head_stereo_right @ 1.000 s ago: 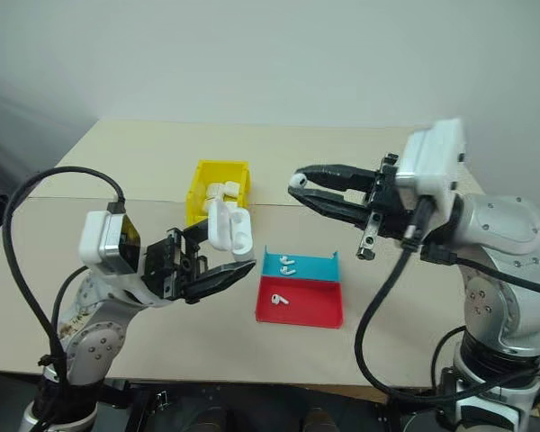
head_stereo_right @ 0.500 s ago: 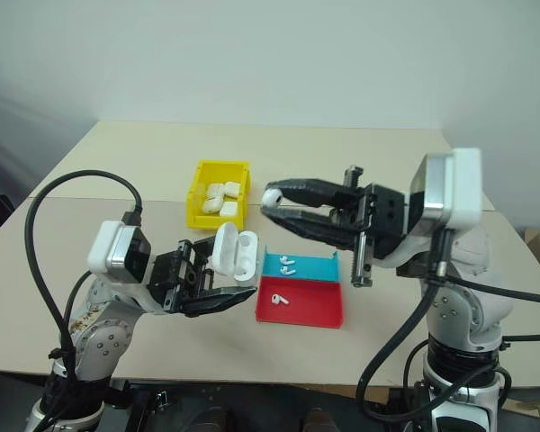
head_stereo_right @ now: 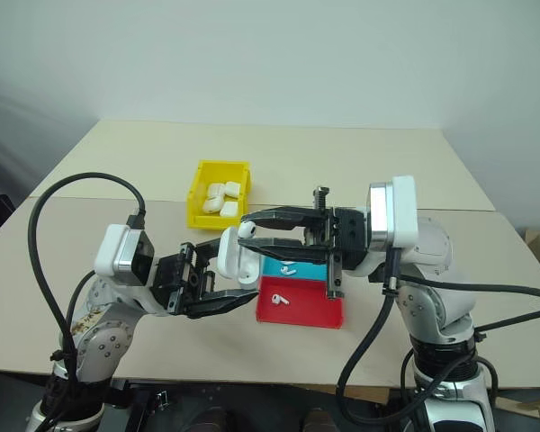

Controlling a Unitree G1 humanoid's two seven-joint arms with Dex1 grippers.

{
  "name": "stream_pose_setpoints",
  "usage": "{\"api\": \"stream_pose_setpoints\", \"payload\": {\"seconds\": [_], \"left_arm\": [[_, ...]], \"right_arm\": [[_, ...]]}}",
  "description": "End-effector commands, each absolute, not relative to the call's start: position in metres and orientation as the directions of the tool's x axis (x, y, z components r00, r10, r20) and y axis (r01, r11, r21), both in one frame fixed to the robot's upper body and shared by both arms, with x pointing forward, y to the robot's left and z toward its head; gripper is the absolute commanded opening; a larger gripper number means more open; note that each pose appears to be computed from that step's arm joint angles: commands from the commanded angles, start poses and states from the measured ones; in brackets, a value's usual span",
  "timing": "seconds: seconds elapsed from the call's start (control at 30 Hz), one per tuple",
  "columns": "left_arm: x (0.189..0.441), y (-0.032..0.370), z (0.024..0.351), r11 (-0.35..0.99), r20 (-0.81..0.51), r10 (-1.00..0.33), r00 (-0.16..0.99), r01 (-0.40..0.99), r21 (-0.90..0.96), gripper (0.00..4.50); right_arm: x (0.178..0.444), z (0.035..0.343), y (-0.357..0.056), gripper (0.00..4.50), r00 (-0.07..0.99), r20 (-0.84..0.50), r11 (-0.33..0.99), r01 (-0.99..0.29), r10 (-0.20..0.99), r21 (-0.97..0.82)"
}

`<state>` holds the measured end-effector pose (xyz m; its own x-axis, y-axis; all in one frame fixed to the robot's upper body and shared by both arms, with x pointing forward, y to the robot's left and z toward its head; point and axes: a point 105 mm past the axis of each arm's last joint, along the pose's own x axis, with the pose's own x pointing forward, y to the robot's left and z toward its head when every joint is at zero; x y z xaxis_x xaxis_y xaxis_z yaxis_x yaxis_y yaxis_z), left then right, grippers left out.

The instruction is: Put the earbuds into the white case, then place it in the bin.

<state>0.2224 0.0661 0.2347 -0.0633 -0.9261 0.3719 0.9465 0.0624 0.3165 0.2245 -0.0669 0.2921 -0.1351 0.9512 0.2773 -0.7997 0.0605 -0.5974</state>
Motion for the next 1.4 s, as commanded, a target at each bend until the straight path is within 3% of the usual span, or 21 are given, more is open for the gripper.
{"api": "stream_pose_setpoints", "payload": {"seconds": [0.03, 0.47, 0.7, 1.23, 1.33, 1.4], "left_arm": [[0.215, 0.065, 0.243, 0.059, 0.391, -0.915, -0.097, 0.928, 0.368, 2.75], [0.217, 0.064, 0.242, 0.065, 0.396, -0.913, -0.096, 0.926, 0.373, 2.75], [0.218, 0.064, 0.241, 0.072, 0.398, -0.913, -0.089, 0.925, 0.373, 2.75], [0.222, 0.067, 0.235, 0.101, 0.393, -0.917, -0.060, 0.921, 0.376, 2.75], [0.227, 0.077, 0.224, 0.130, 0.336, -0.942, -0.008, 0.913, 0.387, 2.75], [0.230, 0.091, 0.212, 0.150, 0.291, -0.956, 0.030, 0.905, 0.398, 2.75]], "right_arm": [[0.220, 0.297, -0.067, 0.73, -0.156, 0.275, 0.062, -0.762, 0.949, -0.645], [0.220, 0.289, -0.064, 0.73, -0.163, 0.233, 0.031, -0.755, 0.959, -0.655], [0.220, 0.285, -0.064, 2.82, -0.155, 0.195, 0.021, -0.729, 0.968, -0.684], [0.227, 0.287, -0.066, 2.82, -0.128, 0.176, 0.031, -0.719, 0.976, -0.694], [0.239, 0.306, -0.077, 2.82, -0.053, 0.243, 0.119, -0.758, 0.969, -0.641], [0.256, 0.310, -0.083, 2.82, 0.060, 0.205, 0.173, -0.782, 0.977, -0.598]]}}
